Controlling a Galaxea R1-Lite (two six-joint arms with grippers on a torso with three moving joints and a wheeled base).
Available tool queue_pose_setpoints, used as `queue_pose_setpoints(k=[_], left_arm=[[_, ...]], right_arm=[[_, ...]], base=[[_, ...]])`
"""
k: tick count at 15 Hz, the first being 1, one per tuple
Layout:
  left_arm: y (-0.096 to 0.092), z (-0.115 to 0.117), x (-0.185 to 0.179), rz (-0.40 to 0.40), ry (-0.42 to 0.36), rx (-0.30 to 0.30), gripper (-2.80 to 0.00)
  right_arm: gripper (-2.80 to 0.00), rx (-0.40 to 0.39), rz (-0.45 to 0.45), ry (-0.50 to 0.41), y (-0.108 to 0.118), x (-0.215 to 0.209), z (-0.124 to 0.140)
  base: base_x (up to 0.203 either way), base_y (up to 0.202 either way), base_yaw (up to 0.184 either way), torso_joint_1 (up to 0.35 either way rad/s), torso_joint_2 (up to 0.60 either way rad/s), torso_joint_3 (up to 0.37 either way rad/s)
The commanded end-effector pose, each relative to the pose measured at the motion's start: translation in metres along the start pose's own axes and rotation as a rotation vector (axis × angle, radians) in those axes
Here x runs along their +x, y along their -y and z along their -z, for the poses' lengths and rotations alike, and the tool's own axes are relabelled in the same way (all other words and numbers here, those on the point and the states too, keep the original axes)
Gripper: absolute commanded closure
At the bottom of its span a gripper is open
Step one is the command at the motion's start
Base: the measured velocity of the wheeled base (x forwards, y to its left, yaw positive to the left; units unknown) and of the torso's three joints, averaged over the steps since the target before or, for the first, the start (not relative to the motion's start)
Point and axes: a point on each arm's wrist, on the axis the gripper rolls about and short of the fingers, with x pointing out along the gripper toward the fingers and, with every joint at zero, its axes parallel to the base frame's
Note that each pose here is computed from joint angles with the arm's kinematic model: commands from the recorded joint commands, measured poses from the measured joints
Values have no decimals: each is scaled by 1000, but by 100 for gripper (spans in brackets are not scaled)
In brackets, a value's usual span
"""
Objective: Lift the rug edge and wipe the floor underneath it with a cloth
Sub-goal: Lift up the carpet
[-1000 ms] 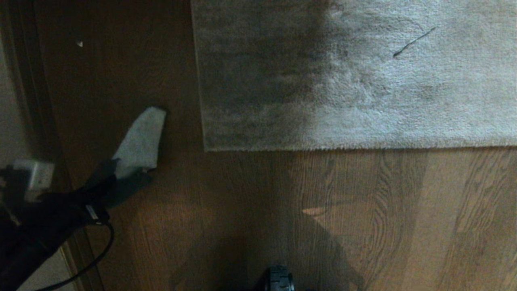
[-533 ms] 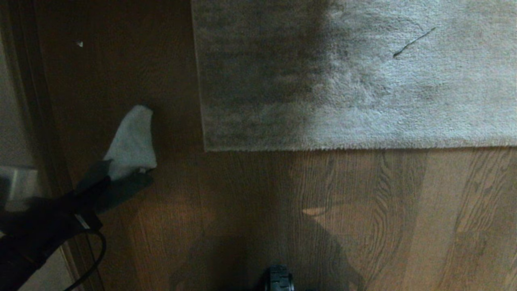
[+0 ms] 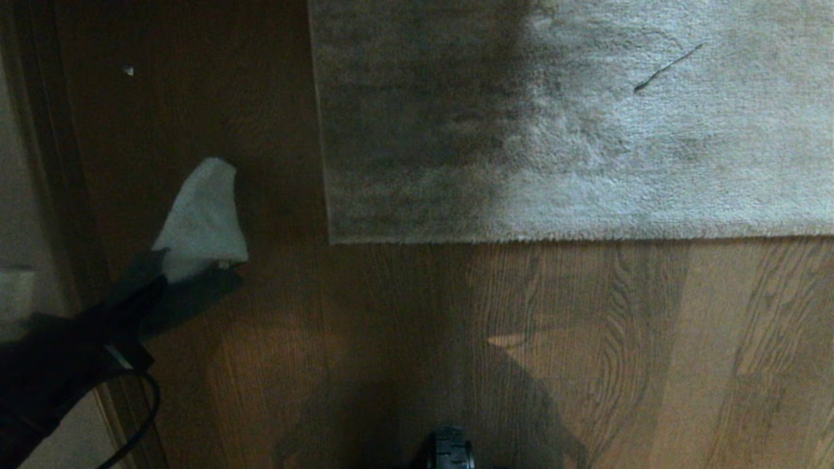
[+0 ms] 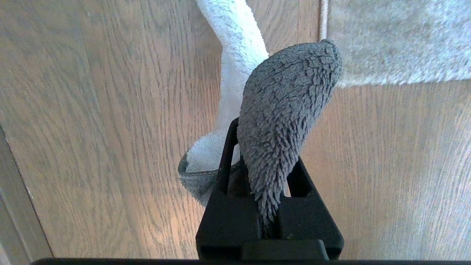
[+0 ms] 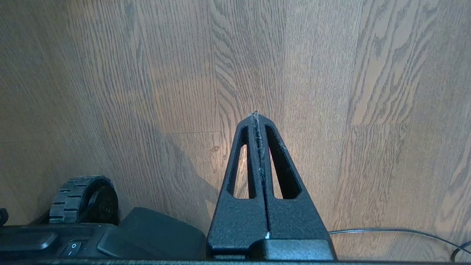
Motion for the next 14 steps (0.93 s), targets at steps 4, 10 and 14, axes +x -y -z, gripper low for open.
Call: queue_pose_setpoints(k=[4, 10, 14], left_arm=[[19, -1, -10, 94, -45, -17, 0], [25, 12, -37, 103, -237, -43, 0], [26, 21, -63, 82, -354, -56, 0]], right_arm=[[0, 1, 0, 1, 0, 0, 0], [0, 1, 0, 1, 0, 0, 0], [0, 1, 0, 1, 0, 0, 0]], base=[[0, 0, 0, 0, 0, 0], [0, 0, 0, 0, 0, 0], [0, 0, 0, 0, 0, 0]])
